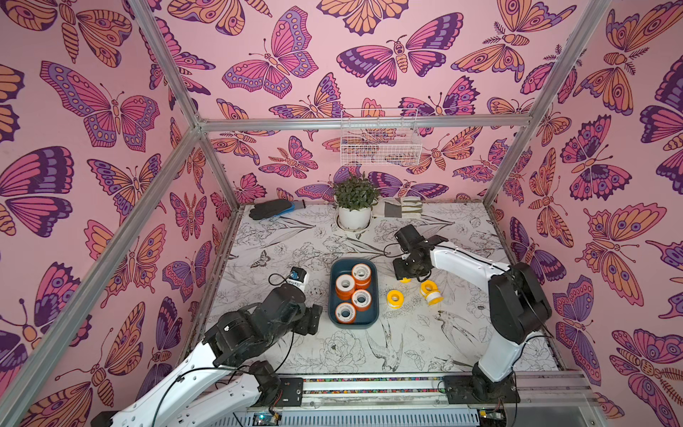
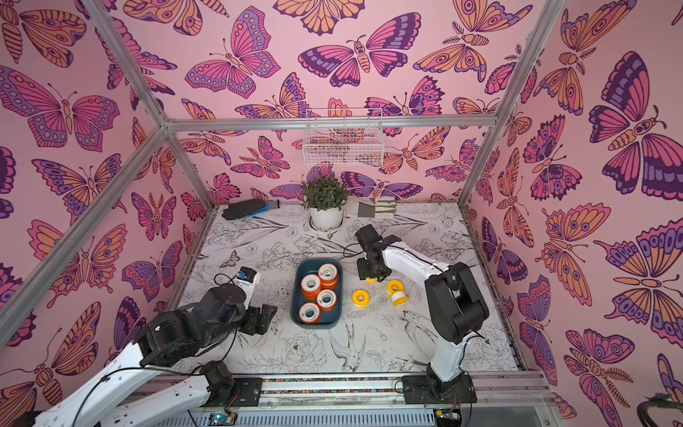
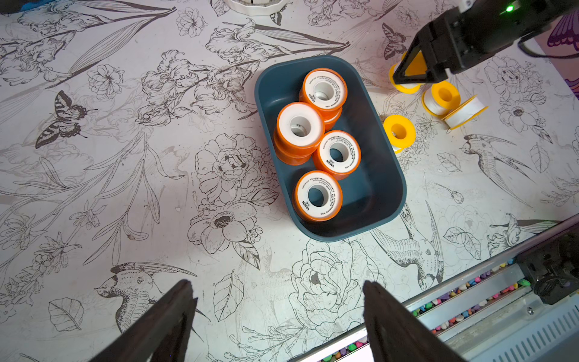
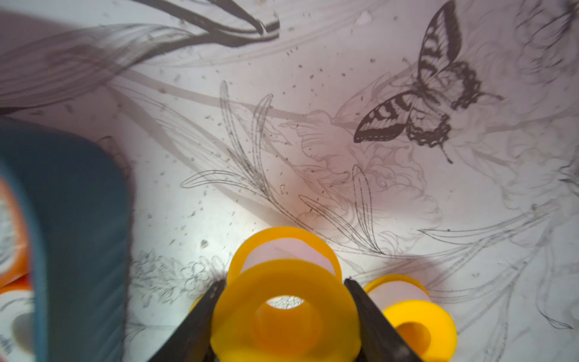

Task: Put the sealing tape into the storage box
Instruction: Pick up the sealing tape at the center of the board.

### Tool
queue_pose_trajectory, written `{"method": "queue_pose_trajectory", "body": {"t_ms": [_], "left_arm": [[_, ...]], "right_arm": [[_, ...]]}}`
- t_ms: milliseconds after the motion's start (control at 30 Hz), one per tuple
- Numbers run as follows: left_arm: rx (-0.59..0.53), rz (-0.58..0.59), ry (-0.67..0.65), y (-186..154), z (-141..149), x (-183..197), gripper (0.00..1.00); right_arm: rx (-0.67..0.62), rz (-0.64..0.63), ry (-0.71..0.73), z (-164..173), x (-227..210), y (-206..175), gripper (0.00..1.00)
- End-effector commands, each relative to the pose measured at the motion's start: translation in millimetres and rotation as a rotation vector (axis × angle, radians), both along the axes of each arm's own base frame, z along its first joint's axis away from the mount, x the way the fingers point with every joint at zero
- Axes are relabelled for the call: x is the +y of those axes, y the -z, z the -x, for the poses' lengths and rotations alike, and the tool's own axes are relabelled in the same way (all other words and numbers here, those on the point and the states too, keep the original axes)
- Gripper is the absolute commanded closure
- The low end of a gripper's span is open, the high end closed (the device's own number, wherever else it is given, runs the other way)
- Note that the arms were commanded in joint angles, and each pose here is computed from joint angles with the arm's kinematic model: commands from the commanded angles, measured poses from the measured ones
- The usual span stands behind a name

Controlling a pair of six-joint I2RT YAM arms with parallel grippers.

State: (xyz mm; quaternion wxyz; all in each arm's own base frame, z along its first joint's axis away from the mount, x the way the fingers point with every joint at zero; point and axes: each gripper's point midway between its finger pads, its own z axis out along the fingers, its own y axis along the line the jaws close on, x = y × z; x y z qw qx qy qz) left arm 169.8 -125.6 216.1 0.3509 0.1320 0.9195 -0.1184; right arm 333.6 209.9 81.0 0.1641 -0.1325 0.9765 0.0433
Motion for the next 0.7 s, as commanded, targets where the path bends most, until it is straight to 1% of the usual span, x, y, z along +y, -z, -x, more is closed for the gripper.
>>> {"method": "queue_pose_trajectory", "body": {"t_ms": [0, 200, 333, 533, 667], "left_arm": [[0.022, -0.03, -0.012, 8.8, 2.1, 4.5, 0.12], [0.022, -0.031, -0.013, 9.0, 1.8, 4.6, 0.12], [0.02, -0.031, -0.013, 8.5, 1.6, 4.6, 0.12], [0.02, -0.032, -0.015, 8.5, 1.6, 5.1, 0.12], [0.015, -0.028, -0.02, 7.6, 1.7, 6.1, 0.12]], "right_arm": [[-0.023, 0.002, -0.037, 19.3, 6.8, -26.8, 0.41], [-0.036, -0.047, -0.144, 48.4, 43.7, -52.6, 0.41], [-0.026, -0.085, -0.213, 65.6, 75.2, -59.4, 0.41], [0.005, -0.119, -0.304, 84.5, 119.0, -59.1, 0.41], [0.027, -0.073, -0.338, 88.3, 135.7, -46.3, 0.41]]}}
